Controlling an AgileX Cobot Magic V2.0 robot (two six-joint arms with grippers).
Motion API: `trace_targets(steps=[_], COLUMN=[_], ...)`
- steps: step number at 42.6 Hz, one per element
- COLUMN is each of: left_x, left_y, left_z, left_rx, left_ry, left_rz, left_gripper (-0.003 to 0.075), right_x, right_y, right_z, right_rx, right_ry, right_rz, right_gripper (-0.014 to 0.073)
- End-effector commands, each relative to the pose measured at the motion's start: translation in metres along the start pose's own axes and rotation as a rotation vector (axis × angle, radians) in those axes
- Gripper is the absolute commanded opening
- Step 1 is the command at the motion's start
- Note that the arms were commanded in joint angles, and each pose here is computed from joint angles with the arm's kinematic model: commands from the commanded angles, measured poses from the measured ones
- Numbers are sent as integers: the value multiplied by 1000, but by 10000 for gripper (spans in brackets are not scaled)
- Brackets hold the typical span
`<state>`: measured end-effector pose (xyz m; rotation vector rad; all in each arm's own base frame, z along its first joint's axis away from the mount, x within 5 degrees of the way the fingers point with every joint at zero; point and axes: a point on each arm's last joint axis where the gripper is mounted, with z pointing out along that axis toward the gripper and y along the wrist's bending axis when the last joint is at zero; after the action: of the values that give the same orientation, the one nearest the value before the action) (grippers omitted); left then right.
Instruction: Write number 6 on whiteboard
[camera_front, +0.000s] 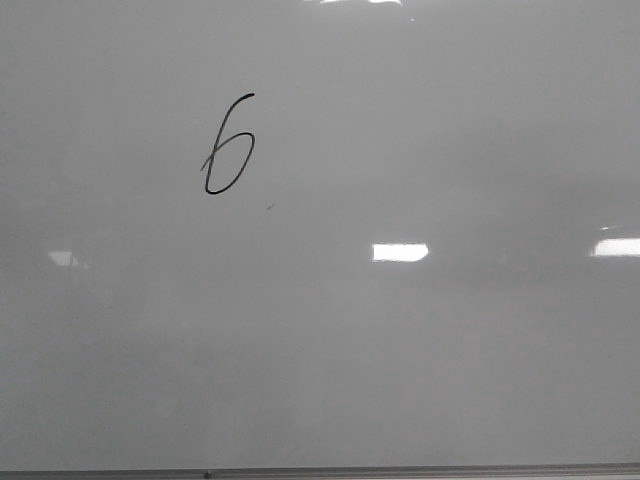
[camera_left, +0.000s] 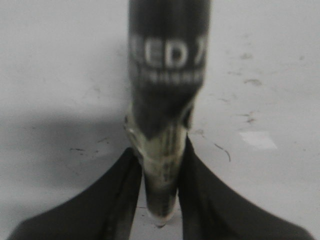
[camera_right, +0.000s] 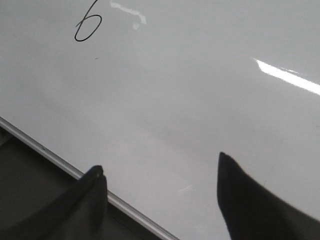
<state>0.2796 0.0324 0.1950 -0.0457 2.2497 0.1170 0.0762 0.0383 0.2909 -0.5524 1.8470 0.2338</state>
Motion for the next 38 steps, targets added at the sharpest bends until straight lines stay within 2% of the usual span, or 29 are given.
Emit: trace_targets(steps=[1,3,7,13,26,34,38], left_x=[-24,-23,-22,-25,-40,-54,-55], left_y=[3,3,3,2,4,5,4], left_z=[-7,-7,-8,-18,-46,-93,-124], left_rx=[-25,-24,-17,-13,-24,-25,-20], left_ry=[-141,-135,-113,-124,-232,-348,-392], left_rz=[-14,-14,-14,-11,35,35,36], left_gripper=[324,371,412,410,412,397,313], right_x=[-13,-13,-13,-13,-14,-14,-14], right_y=[-4,-4,-4,-4,-4,-4,-4], right_z=[-3,-3,-3,-3,-3,-3,-3], right_rx=[34,34,34,34,35,35,37], right_ry=[-84,-84,-84,-86,-86,-88,-93], right_rz=[9,9,9,9,9,9,9], right_gripper=[488,488,488,488,488,488,488])
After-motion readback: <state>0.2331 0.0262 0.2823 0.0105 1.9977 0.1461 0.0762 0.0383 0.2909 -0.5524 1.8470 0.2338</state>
